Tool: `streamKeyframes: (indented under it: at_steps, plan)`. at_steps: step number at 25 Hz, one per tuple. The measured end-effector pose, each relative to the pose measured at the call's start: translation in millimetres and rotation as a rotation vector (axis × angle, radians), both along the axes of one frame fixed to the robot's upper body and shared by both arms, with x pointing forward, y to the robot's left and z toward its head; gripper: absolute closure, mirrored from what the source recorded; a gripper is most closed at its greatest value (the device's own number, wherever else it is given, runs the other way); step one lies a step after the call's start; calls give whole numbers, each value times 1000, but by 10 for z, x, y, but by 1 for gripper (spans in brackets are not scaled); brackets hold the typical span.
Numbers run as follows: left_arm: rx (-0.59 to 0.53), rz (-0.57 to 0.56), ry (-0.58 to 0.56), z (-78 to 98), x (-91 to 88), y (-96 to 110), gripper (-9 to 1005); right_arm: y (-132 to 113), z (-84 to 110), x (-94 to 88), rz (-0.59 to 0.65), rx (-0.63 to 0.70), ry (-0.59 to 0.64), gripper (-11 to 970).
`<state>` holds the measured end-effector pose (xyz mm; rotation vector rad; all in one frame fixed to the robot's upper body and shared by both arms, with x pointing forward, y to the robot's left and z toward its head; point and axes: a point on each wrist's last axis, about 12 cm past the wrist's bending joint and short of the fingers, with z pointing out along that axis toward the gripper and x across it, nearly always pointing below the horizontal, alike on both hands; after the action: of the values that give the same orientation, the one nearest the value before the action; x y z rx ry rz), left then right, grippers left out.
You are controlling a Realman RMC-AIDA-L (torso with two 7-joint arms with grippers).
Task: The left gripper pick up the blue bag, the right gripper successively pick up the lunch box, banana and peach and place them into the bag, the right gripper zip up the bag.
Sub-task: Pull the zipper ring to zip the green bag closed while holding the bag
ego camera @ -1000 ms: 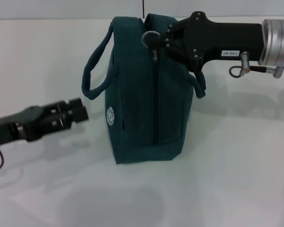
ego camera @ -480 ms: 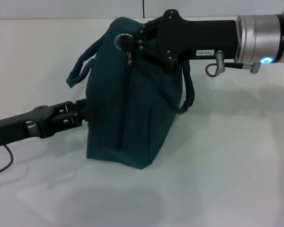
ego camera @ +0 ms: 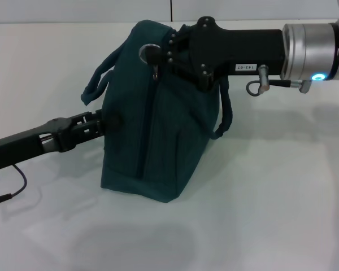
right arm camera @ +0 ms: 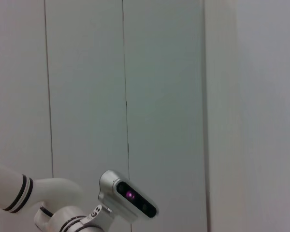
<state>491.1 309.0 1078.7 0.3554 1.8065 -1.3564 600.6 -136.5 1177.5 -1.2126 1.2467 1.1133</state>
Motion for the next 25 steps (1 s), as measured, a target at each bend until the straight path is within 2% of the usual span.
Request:
streamKeyframes:
  at_steps: [3,12,17,22,25]
  plan:
    - [-3,19,-4,1,7,21,343,-28,-19,-10,-10,8,8,895]
    - [-11,-5,-1,5,42,-40,580,-104,-75,-7,-60,54,59,892]
    - [-16,-18,6,-1,53,-81,797,-163,-157,-1,-106,103,149,890]
    - [-33,-31,15,13,66,-119,933,-204,-217,18,-149,130,253,888]
    - [-43,-55,2,30,59,-153,937,-209,-247,23,-164,127,285,887]
